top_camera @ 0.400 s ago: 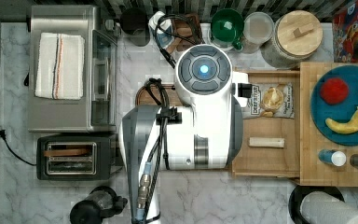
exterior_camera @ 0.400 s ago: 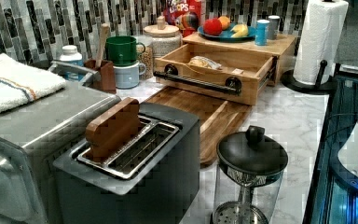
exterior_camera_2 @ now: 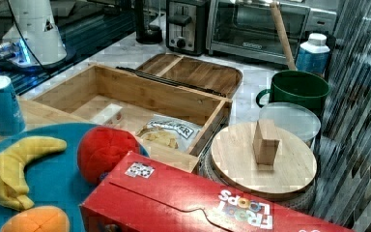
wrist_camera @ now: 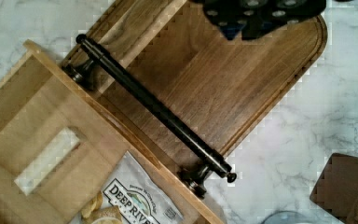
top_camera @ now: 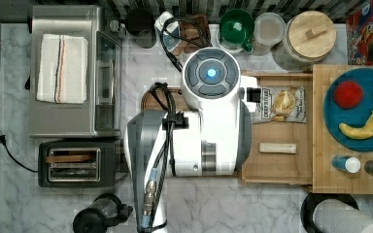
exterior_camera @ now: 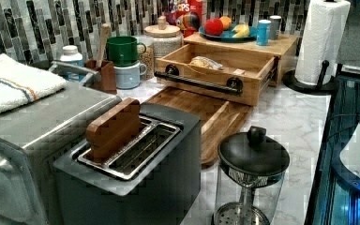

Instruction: Pick up the butter.

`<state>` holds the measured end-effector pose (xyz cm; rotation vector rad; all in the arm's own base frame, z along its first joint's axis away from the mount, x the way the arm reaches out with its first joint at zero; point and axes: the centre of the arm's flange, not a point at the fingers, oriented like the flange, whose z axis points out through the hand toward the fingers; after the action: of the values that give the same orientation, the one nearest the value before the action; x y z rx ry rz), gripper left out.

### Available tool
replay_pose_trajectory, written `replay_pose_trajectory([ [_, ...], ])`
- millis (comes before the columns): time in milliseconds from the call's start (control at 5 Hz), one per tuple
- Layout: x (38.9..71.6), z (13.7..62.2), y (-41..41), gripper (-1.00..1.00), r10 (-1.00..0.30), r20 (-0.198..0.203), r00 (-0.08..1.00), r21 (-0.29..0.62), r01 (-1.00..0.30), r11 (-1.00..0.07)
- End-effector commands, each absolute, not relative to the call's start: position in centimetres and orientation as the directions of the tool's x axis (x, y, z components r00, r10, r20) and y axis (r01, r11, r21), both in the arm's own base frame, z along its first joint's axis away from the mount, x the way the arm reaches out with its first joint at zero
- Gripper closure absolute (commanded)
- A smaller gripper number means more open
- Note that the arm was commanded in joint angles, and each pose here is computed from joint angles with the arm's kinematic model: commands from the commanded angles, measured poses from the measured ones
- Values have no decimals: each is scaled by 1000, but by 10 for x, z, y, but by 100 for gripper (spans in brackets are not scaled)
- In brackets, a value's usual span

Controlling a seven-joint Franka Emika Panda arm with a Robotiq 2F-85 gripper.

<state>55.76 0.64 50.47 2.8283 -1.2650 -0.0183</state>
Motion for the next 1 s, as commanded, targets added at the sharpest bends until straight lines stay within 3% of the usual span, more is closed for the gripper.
replay_pose_trajectory([
  [200, 554, 503, -31, 100, -752, 1, 659, 24, -752, -659],
  [400, 538, 477, -62, 100, -776, -44, 630, -36, -777, -629],
  [800, 527, 469, -115, 100, -817, -3, 577, -27, -816, -577],
  [1000, 513, 453, -148, 100, -860, -12, 510, -45, -860, -509],
])
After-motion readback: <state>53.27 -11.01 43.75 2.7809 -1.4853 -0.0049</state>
